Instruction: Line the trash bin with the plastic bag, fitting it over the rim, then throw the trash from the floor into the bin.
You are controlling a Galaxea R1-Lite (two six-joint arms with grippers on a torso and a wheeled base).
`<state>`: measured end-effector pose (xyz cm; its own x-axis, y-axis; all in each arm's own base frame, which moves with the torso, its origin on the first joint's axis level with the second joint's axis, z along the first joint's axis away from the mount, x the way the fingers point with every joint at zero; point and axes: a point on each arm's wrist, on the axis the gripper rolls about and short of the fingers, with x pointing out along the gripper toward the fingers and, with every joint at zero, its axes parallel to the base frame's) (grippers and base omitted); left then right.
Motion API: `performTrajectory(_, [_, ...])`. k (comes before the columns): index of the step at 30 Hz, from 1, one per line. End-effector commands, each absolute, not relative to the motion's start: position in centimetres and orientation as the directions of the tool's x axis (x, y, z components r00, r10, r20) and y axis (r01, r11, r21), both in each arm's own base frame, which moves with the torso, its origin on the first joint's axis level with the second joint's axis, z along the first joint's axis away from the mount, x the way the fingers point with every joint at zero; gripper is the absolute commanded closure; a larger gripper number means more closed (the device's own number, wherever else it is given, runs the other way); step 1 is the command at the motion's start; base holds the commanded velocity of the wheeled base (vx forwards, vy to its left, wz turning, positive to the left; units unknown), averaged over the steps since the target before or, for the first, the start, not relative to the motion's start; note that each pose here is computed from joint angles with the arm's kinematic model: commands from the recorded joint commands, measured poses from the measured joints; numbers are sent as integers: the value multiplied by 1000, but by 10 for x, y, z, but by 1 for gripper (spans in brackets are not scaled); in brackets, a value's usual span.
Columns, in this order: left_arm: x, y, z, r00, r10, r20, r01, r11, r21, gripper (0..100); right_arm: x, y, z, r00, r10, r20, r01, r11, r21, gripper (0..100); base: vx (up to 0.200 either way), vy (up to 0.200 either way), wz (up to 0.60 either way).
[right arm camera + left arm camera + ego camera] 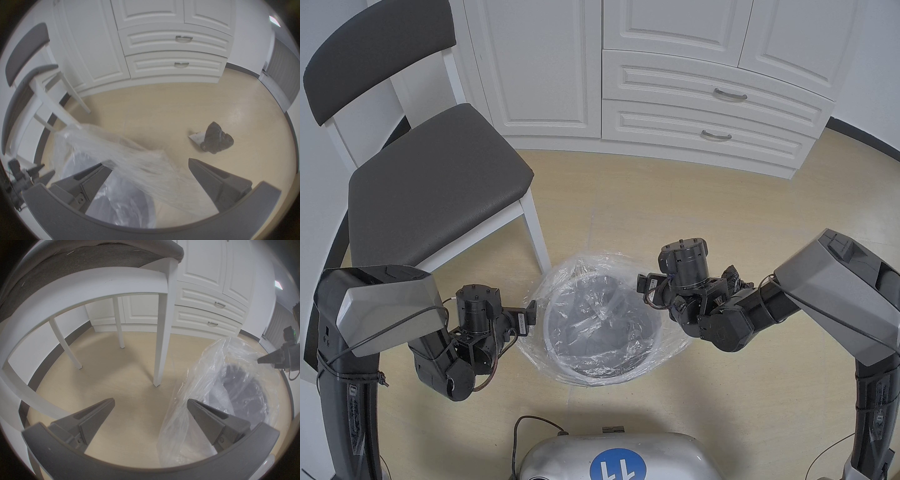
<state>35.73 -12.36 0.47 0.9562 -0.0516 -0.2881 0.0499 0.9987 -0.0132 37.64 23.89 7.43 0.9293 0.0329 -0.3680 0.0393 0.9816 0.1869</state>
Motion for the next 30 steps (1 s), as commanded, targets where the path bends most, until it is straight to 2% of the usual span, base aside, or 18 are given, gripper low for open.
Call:
performTrajectory(1, [369,-126,9,968,-46,-249,31,997,-64,0,387,240,71,950,27,-310,47,972,229,0,0,0,0])
performTrajectory(11, [397,-131,-3,972,149,-182,-159,986,-43,0,420,229,44,968,-12,-251,81,961,266,0,0,0,0])
performTrajectory(20, [402,-131,-2,973,158,-167,-169,984,-51,0,441,230,29,983,-23,-180,84,938,337,0,0,0,0])
performTrajectory(23, [399,-128,9,975,162,-153,-172,983,-58,0,440,231,32,985,-20,-171,79,936,343,0,0,0,0])
performTrajectory(25, [383,-127,37,981,148,-127,-158,985,-72,0,434,232,46,988,-13,-154,67,933,353,0,0,0,0])
performTrajectory(27, [377,-128,47,983,142,-116,-151,986,-76,0,431,232,50,988,-10,-156,65,935,350,0,0,0,0])
performTrajectory(30, [353,-140,72,992,86,-92,-95,991,-93,0,411,238,70,988,22,-150,32,936,349,0,0,0,0])
